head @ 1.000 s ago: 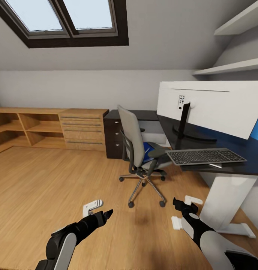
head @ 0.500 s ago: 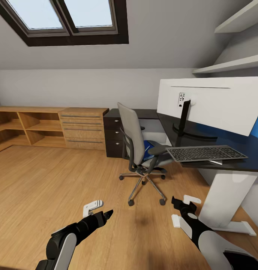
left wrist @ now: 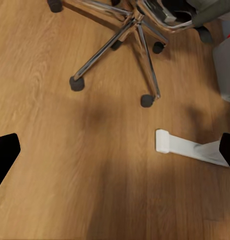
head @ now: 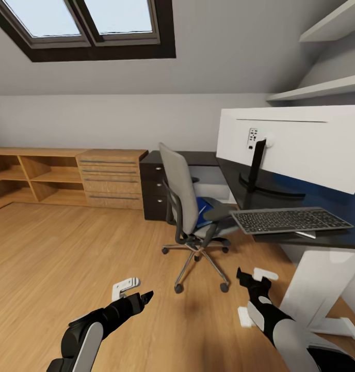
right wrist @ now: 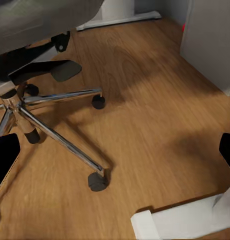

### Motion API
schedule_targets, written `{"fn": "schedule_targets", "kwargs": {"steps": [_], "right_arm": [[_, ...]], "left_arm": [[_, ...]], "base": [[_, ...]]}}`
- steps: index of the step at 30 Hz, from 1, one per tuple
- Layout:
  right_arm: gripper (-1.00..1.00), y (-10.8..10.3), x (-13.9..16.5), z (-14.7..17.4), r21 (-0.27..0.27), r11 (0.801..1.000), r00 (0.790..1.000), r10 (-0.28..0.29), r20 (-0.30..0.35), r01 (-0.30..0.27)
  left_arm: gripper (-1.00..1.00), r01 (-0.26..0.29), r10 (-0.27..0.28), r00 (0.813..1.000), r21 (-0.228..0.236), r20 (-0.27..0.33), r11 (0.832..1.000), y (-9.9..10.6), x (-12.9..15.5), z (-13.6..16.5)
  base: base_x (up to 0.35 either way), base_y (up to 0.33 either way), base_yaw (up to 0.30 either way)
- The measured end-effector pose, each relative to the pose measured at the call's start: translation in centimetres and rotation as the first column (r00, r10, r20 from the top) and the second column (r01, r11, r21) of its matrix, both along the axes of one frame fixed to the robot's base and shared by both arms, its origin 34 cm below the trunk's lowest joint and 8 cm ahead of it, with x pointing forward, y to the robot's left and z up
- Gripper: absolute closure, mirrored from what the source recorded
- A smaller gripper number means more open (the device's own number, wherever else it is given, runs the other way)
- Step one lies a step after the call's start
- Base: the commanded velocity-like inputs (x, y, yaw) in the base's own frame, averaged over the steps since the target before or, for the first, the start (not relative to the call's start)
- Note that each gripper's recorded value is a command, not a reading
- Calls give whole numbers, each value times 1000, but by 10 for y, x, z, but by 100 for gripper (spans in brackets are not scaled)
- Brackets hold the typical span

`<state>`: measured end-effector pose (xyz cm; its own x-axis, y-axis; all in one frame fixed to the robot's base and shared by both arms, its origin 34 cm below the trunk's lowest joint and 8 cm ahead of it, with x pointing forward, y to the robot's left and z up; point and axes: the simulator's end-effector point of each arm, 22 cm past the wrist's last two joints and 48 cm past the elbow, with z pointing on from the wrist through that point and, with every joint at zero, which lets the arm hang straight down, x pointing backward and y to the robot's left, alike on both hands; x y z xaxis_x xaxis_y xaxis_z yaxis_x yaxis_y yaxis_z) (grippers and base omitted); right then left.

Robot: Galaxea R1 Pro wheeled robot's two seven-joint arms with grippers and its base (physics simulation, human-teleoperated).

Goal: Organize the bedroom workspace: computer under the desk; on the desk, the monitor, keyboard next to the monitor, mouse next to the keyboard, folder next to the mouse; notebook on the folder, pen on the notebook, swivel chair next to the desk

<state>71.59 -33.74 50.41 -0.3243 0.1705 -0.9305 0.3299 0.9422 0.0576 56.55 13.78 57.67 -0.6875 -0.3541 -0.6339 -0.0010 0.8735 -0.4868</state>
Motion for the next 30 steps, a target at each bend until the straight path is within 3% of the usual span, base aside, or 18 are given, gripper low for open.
{"fn": "schedule_targets", "kwargs": {"steps": [10, 30], "right_arm": [[-100, 1, -3, -4, -3, 1000, 1000, 2, 1, -2], [-100, 2, -4, -5, -4, 1000, 1000, 5, -4, -5]], "left_arm": [[-100, -6, 6, 1000, 11, -1, 1000, 8, 0, -2], [-100, -8, 8, 1000, 11, 0, 1000, 12, 1, -2]], "base": [[187, -110, 0], [7, -3, 0]]}}
